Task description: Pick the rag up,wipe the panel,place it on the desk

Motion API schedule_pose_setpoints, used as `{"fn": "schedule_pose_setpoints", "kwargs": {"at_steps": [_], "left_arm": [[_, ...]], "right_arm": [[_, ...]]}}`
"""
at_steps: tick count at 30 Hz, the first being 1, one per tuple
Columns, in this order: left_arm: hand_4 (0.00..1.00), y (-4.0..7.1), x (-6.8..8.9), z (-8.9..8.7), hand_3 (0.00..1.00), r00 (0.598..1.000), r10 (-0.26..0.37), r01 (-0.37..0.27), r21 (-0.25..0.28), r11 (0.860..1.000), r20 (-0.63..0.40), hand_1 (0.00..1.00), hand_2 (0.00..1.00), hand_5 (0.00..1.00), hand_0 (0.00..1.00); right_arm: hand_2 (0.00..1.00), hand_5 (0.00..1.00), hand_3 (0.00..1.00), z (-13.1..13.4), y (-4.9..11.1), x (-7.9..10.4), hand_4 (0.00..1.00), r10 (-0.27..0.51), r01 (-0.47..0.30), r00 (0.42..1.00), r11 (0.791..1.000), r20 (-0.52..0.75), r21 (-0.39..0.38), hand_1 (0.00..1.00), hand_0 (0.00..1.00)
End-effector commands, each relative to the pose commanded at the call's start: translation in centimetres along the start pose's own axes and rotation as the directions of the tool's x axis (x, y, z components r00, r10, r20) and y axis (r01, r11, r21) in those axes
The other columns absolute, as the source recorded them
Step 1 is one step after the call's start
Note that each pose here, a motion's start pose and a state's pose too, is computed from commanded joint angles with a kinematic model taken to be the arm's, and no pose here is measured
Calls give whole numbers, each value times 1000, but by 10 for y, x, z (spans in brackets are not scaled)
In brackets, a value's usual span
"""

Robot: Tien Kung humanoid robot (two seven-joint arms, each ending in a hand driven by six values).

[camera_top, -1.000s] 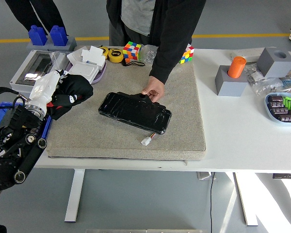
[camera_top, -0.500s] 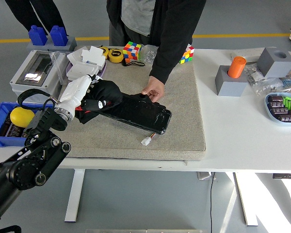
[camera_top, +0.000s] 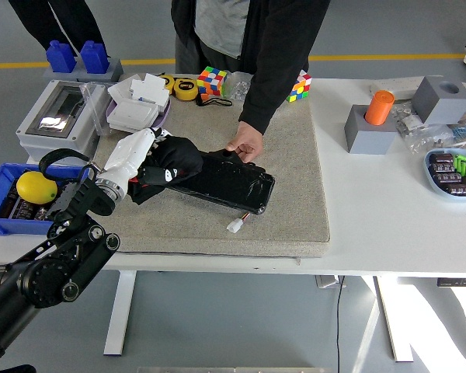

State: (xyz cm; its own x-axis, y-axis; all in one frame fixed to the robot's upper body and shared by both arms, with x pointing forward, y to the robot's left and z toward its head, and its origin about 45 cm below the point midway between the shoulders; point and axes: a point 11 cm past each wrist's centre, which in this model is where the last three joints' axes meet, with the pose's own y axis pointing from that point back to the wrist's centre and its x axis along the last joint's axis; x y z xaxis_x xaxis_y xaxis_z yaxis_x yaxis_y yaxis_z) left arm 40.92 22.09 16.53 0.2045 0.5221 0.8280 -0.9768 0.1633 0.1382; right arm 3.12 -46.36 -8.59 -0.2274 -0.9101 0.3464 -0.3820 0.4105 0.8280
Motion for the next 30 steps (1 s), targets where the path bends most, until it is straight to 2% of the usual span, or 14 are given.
{"fn": "schedule_pose_setpoints", "kwargs": {"at_steps": [14,21,30], "left_arm": [[724,4,-32,36,562,996,-85,87,-93,992,27,406,473,2,260],[725,10,-52,60,562,990,-133,138,-159,978,44,407,472,2,259],[723,17,-70,82,562,982,-177,186,-218,958,64,406,471,2,258]], "right_arm": [[535,354,533,0,0,0,900,-1,1,1000,1000,-3,0,602,591],[536,353,533,0,0,-1,899,-2,2,1000,1000,1,0,603,591],[536,353,533,1,0,-2,899,-4,4,1000,1000,-1,0,603,591]]}}
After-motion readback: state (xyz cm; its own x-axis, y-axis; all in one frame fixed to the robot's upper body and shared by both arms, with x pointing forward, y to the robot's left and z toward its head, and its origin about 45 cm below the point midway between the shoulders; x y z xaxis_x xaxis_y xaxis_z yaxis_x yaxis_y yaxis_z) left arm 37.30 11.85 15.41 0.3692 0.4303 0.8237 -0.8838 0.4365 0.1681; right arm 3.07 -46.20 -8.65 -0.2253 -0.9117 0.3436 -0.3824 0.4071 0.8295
